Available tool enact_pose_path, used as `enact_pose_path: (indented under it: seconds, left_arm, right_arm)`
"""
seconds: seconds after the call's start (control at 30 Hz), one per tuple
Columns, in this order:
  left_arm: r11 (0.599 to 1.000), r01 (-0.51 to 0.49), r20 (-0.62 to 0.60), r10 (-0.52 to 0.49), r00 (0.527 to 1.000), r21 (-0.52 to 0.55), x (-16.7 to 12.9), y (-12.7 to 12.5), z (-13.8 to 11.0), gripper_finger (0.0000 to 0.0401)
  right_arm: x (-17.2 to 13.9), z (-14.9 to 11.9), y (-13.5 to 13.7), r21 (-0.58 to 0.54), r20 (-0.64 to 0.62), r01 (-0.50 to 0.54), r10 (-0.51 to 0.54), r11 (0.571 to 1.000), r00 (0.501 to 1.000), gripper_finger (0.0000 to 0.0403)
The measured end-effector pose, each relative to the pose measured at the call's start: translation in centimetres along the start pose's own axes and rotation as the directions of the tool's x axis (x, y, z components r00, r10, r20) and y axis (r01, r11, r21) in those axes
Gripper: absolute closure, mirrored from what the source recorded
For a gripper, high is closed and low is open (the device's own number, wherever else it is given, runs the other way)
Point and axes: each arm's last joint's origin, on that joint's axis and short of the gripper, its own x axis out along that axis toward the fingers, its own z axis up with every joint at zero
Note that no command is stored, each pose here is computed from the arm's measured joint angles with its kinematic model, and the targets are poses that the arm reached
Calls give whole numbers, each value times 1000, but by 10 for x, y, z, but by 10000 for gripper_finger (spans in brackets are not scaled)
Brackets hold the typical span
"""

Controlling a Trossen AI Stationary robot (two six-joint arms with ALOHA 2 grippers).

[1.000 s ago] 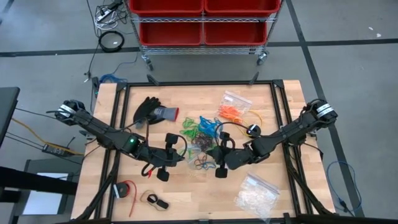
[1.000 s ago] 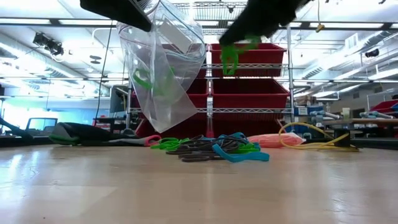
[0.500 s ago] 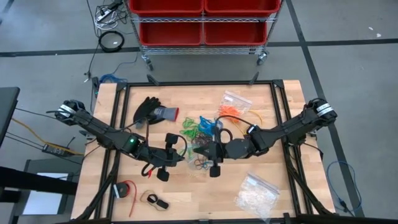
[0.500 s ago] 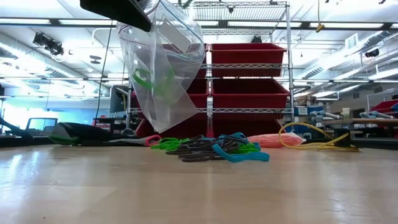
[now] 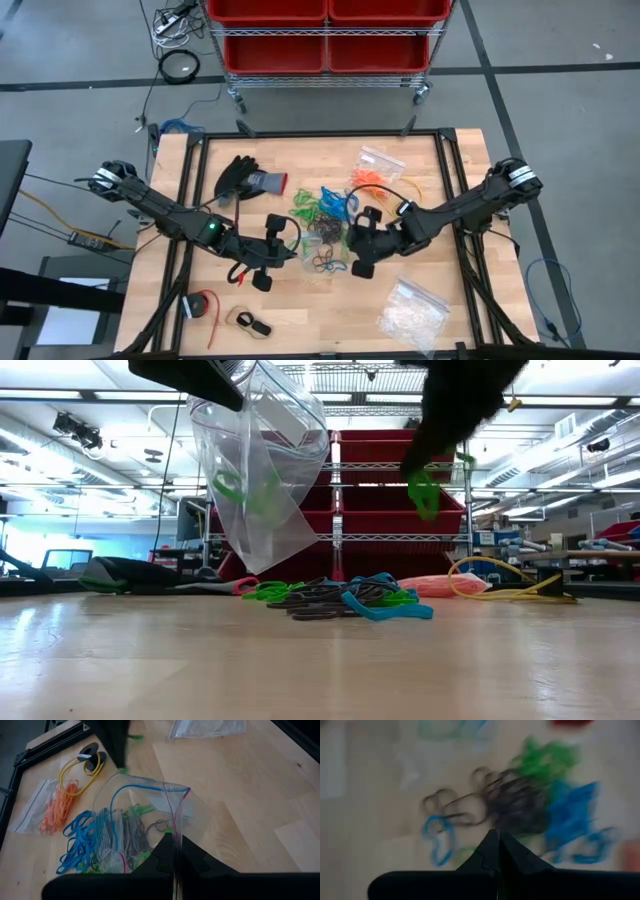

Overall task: Sort rubber bands
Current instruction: Put the green rubber band into the transparent zip bag

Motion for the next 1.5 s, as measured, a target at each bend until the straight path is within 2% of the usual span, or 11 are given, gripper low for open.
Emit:
enact_pose_path:
  seconds: [0.1, 0.23, 0.37, 0.47, 0.63, 0.77, 1.13, 1.3, 1.5]
  left_arm:
    - [1000, 0, 2, 0, 1000, -1, 0, 0, 0, 386]
    - [1000, -1, 12, 1, 1000, -5, 0, 0, 1, 386]
    - [1000, -2, 23, 2, 1000, -9, 0, 0, 2, 386]
    - [1000, -2, 22, 2, 1000, -9, 0, 0, 2, 386]
    - [1000, -2, 22, 2, 1000, -9, 0, 0, 2, 386]
    - [1000, -2, 21, 2, 1000, -9, 0, 0, 2, 386]
    - [1000, -2, 21, 2, 1000, -9, 0, 0, 2, 386]
    - [1000, -2, 21, 2, 1000, -9, 0, 0, 2, 386]
    - [1000, -1, 20, 2, 1000, -9, 0, 0, 2, 386]
  right_arm:
    - [8, -16, -2, 39, -17, 51, -50, 998, 999, 403]
    - [22, -31, -3, 47, -18, -31, 32, 998, 999, 403]
    - [35, -51, -14, 116, -78, 2, 7, 993, 997, 403]
    - [41, -54, -15, 149, -43, -56, 63, 987, 997, 403]
    - [41, -56, -13, 173, -58, -86, 98, 981, 993, 399]
    - [38, -57, -9, 185, -60, -89, 102, 979, 993, 375]
    - [31, -67, 4, 202, -86, -97, 116, 974, 989, 276]
    - [31, -78, 1, 256, -181, -55, 104, 965, 978, 267]
    - [39, -89, 1, 331, -127, -113, 163, 937, 978, 268]
